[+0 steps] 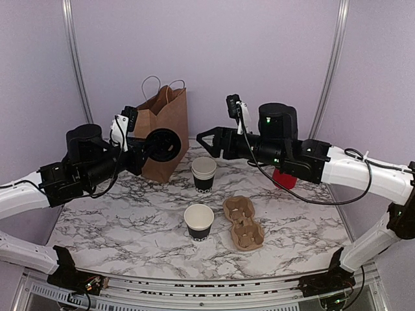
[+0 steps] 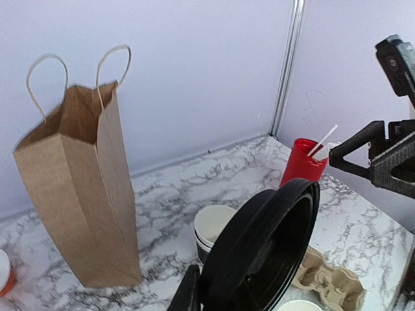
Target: Pack the takeout coffee
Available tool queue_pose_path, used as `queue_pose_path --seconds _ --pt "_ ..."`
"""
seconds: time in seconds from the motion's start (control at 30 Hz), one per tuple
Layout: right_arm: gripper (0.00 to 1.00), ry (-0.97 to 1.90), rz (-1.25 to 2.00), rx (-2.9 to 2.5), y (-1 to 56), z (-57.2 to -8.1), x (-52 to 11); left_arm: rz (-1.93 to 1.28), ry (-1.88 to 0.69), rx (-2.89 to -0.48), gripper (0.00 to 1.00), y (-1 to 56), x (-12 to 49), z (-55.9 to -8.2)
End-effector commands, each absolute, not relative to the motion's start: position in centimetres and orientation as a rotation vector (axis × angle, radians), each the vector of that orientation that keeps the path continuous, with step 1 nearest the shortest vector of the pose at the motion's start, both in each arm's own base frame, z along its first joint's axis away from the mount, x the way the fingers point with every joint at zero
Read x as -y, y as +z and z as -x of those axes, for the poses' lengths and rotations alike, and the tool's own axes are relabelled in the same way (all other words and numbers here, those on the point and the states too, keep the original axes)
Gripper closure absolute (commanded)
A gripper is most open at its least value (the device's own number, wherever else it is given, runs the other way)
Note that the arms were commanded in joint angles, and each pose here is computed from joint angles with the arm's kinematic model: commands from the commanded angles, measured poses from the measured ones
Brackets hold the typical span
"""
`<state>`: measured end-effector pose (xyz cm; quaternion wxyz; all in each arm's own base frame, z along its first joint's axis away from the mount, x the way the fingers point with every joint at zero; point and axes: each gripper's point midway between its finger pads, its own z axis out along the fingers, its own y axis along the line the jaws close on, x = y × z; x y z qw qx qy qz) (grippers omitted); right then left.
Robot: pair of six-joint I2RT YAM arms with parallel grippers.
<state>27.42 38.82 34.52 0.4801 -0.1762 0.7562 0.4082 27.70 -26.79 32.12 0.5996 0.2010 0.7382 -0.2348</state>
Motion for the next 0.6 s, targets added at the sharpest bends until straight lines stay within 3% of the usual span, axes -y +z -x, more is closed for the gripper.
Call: queue_pose_path --seconds 0.0,0.23,0.57 --pt "0.26 1.400 0.438 -1.769 37.4 -25.3 -39.8 -0.447 -0.225 -1.462 1.00 36.7 25.5 -27.0" --pt "0.25 1.681 0.424 -1.739 38.2 -24.8 -40.4 -0.475 0.103 -1.312 1.00 38.7 26.3 -25.9" --pt "0.23 1.815 0.283 -1.759 37.7 -25.9 -39.3 -0.522 0.459 -1.113 1.00 39.0 27.3 -24.4"
